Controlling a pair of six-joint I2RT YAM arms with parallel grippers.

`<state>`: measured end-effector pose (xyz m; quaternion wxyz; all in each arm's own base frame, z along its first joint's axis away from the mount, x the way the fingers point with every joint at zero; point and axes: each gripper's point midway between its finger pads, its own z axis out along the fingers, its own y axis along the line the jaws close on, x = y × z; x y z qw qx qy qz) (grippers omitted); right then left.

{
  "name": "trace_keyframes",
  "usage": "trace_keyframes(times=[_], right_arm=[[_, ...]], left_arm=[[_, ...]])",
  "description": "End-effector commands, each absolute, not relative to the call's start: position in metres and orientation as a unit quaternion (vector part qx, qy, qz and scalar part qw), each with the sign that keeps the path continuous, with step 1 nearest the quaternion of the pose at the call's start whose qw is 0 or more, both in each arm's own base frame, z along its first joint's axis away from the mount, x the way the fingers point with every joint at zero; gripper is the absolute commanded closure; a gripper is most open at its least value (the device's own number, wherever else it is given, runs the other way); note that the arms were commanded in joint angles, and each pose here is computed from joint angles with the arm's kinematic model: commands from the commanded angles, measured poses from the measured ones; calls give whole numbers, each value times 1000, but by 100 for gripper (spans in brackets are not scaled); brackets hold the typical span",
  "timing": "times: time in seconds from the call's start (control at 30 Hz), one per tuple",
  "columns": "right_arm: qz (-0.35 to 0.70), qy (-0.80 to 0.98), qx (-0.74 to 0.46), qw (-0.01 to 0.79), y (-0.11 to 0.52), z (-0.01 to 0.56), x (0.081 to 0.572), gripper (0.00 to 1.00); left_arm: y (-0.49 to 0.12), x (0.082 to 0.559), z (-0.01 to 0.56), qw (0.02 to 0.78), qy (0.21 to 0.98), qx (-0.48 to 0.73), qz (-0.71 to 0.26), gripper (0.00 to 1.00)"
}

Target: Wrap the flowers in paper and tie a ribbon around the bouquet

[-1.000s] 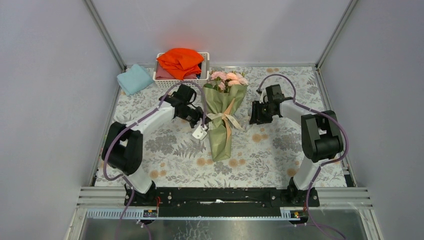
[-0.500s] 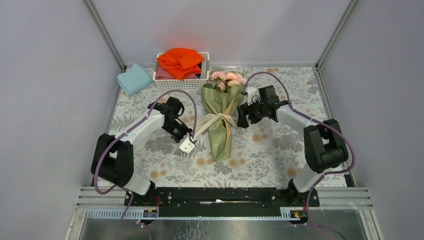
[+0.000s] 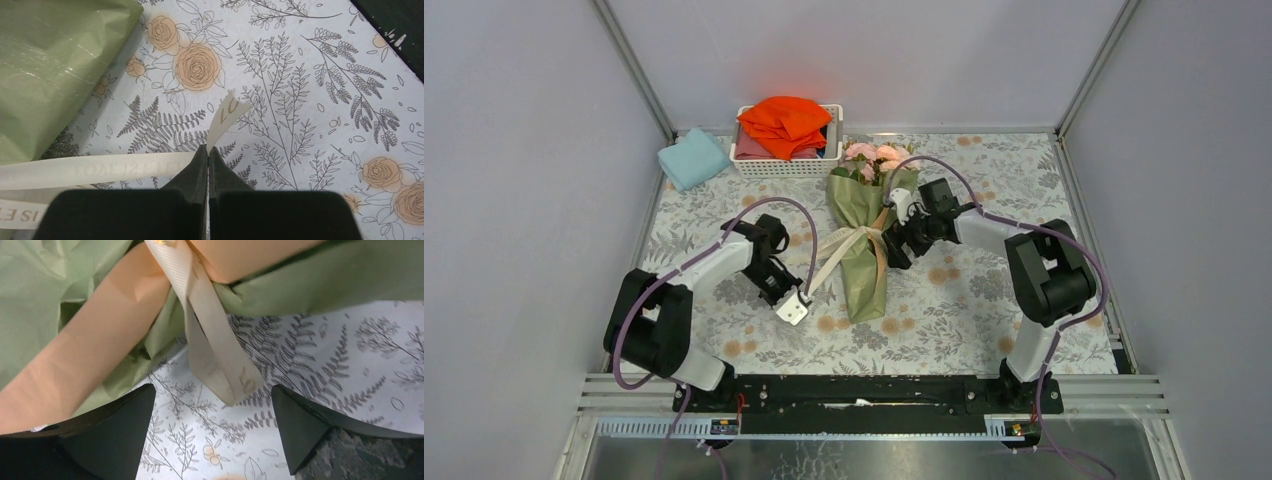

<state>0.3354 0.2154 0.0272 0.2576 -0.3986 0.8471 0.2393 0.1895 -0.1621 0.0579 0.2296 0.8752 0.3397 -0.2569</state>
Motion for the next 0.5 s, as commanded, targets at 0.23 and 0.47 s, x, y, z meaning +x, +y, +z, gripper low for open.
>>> trace_keyframes(times=[0.23, 0.47], right_arm=[[187, 848, -399, 295, 223, 33, 360, 33], [198, 848, -400, 285, 227, 33, 359, 56]], left_arm=[[-159, 252, 72, 278, 445, 831, -185, 47], [-173, 341, 68, 374, 584, 711, -116, 37]])
